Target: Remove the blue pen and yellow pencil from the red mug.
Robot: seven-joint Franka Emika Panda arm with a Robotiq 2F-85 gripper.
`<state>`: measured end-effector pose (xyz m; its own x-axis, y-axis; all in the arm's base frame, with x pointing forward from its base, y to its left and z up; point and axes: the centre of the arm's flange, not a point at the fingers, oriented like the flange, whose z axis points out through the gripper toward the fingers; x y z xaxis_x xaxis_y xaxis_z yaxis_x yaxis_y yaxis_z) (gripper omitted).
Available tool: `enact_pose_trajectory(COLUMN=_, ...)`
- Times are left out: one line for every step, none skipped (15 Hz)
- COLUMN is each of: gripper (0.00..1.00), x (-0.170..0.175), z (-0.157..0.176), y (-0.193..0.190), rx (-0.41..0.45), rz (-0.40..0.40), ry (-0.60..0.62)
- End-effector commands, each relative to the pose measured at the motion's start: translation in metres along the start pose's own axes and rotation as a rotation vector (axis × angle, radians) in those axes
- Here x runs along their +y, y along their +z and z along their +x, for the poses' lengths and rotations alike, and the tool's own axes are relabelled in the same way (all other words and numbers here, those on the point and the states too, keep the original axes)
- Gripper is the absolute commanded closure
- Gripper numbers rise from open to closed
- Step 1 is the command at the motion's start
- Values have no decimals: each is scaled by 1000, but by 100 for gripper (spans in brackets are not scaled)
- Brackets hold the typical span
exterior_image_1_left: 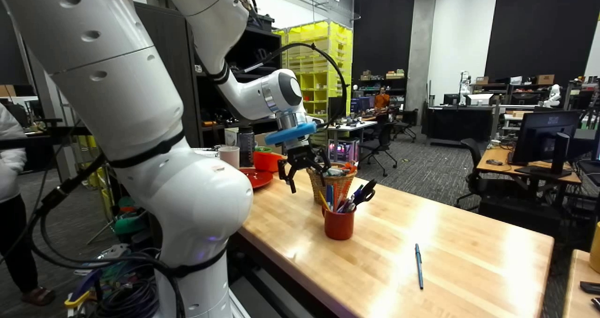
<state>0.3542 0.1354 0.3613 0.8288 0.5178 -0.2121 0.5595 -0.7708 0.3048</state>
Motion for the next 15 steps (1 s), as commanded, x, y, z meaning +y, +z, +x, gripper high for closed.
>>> enact_pose_trajectory(gripper=31, x=2, z=9, y=0, rx=1, rz=-17, ry=4)
enact_pose_trajectory(gripper=39, x=2, z=9, y=0, rx=1, rz=-16, ry=5)
enact_pose_trajectory(gripper=47, x=3, z=9, y=0, rx=1, rz=-16, ry=6)
enact_pose_trajectory(gripper=54, x=4, z=9, y=-1, rx=2, rz=-16, ry=8)
enact_pose_trajectory(gripper=64, x=5, z=8, y=-2, rx=1, rz=-17, ry=11)
enact_pose_trajectory(gripper=71, x=7, z=7, y=-4, rx=4, rz=-19, ry=16)
enact_pose_trajectory(gripper=79, x=9, z=7, y=-6, rx=7, rz=-22, ry=20)
enact_pose_trajectory(gripper=86, x=11, z=6, y=-7, rx=9, rz=-26, ry=24)
enact_pose_trajectory(gripper=93, x=13, z=6, y=-10, rx=14, rz=-35, ry=29)
enact_pose_trajectory(gripper=99, x=16, z=5, y=-12, rx=17, rz=-39, ry=33)
enact_pose_trajectory(gripper=100, x=19, z=4, y=-16, rx=22, rz=-52, ry=38)
enact_pose_trajectory(gripper=100, x=23, z=3, y=-21, rx=29, rz=-69, ry=47)
enact_pose_trajectory(gripper=97, x=27, z=0, y=-27, rx=39, rz=-83, ry=58)
enact_pose_trajectory(gripper=100, x=31, z=-2, y=-33, rx=49, rz=-96, ry=66)
enact_pose_trajectory(gripper=98, x=34, z=-5, y=-39, rx=59, rz=-110, ry=74)
